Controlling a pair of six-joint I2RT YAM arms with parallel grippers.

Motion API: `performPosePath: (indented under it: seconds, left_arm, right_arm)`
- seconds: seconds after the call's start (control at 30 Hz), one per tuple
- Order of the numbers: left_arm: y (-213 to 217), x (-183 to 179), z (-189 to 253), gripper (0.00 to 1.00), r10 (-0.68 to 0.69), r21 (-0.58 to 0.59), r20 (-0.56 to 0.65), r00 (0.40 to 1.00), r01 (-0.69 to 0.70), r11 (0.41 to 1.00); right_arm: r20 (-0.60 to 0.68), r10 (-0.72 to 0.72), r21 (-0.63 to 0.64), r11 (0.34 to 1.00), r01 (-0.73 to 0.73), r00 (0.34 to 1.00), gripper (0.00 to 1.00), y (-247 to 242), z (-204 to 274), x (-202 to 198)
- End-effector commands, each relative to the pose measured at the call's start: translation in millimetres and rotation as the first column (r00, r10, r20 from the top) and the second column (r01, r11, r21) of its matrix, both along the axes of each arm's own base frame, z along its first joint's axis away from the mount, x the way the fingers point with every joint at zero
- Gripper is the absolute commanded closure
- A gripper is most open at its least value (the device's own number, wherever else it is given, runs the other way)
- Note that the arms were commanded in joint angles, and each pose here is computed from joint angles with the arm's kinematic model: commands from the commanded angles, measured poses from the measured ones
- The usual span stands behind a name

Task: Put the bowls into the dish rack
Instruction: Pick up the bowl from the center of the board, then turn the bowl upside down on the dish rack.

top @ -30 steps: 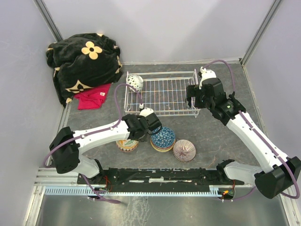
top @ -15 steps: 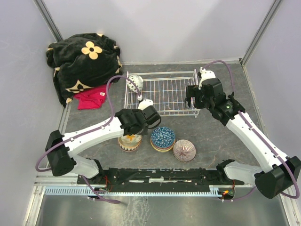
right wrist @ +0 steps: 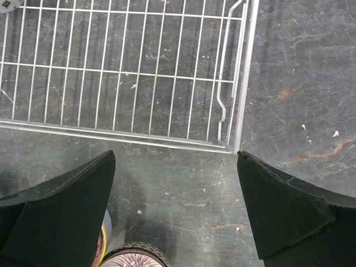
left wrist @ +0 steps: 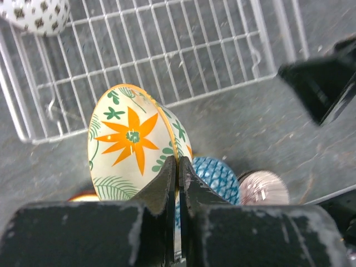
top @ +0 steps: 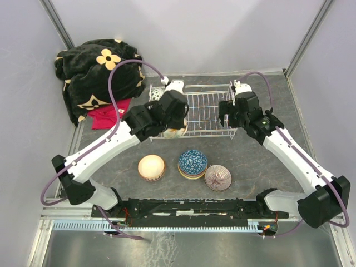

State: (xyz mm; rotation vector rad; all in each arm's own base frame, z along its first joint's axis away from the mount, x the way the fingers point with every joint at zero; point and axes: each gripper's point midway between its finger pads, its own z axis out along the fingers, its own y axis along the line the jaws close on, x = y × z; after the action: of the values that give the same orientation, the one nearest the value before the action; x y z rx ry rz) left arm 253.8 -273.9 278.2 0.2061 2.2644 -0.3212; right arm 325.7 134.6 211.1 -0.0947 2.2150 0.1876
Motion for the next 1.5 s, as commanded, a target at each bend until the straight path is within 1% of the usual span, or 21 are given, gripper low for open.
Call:
performPosePath:
  seconds: [0.0, 0.07, 0.2, 0.23, 0.33, 0.43, 0.53, 0.63, 0.7, 0.77, 0.93, 1.17, 1.3, 1.47]
  left_arm:
    - [-25.9, 52.1, 38.4, 0.97, -0.061, -0.116, 0.106, 0.992, 0.073, 0.991]
    - [-30.4, 77.9, 46.6, 0.97, -0.068, -0.162, 0.129, 0.989, 0.089, 0.983]
    - [-38.7, 113.1, 69.4, 0.97, -0.078, -0.234, 0.201, 0.977, 0.125, 0.964]
    - [-42.5, 124.4, 72.4, 0.97, -0.1, -0.256, 0.214, 0.972, 0.155, 0.954]
    - [-51.8, 145.6, 79.5, 0.97, -0.122, -0.309, 0.263, 0.957, 0.203, 0.929]
    - [-58.9, 163.8, 72.7, 0.97, -0.144, -0.334, 0.278, 0.95, 0.236, 0.913]
    - [-56.6, 182.4, 50.9, 0.97, -0.137, -0.397, 0.246, 0.96, 0.228, 0.889]
    - [-53.2, 194.6, 28.8, 0.97, -0.117, -0.45, 0.232, 0.966, 0.214, 0.867]
    - [-52.9, 199.8, 17.9, 0.97, -0.117, -0.469, 0.227, 0.967, 0.214, 0.857]
    - [-53.6, 202.4, 10.6, 0.97, -0.114, -0.486, 0.247, 0.962, 0.225, 0.845]
    - [-60.0, 210.5, -5.9, 0.97, -0.11, -0.519, 0.266, 0.958, 0.238, 0.821]
    - [-48.6, 216.5, -35.0, 0.97, -0.049, -0.528, 0.271, 0.961, 0.19, 0.828]
    - [-44.4, 223.9, -45.8, 0.97, -0.01, -0.528, 0.275, 0.961, 0.16, 0.834]
    - [-36.4, 234.7, -48.5, 0.97, 0.048, -0.527, 0.286, 0.957, 0.115, 0.842]
  right_arm:
    - [0.037, -0.057, 0.021, 0.998, 0.057, 0.998, 0.02, -4.5, 29.1, 12.3]
    - [0.019, -0.065, 0.035, 0.997, 0.065, 0.998, 0.03, -1.3, 31.2, 15.3]
    - [-0.031, -0.072, 0.059, 0.995, 0.074, 0.997, 0.03, 9.8, 29.2, 25.5]
    - [-0.047, -0.051, 0.089, 0.995, 0.055, 0.998, 0.03, 20.6, 31.1, 32.3]
    - [-0.081, -0.034, 0.097, 0.994, 0.042, 0.996, 0.04, 33.9, 27.8, 48.4]
    - [-0.098, -0.038, 0.062, 0.997, 0.045, 0.994, 0.04, 39.2, 24.5, 67.0]
    - [-0.1, -0.041, 0.03, 0.999, 0.044, 0.994, 0.04, 44.0, 21.8, 86.3]
    - [-0.114, -0.095, -0.026, 0.995, 0.093, 0.989, 0.04, 36.5, 12.9, 102.6]
    - [-0.11, -0.131, -0.016, 0.991, 0.13, 0.985, 0.04, 29.0, 6.8, 109.5]
    - [-0.104, -0.149, 0.021, 0.988, 0.152, 0.983, 0.05, 25.2, 0.8, 114.4]
    - [-0.124, -0.14, 0.028, 0.989, 0.144, 0.982, 0.05, 26.1, -7.4, 121.9]
    - [-0.137, -0.12, 0.096, 0.986, 0.134, 0.983, 0.06, 42.3, -18.8, 132.1]
    - [-0.145, -0.117, 0.097, 0.987, 0.131, 0.982, 0.06, 46.2, -30.5, 138.1]
    - [-0.156, -0.111, 0.09, 0.988, 0.126, 0.982, 0.07, 50.1, -40.0, 146.0]
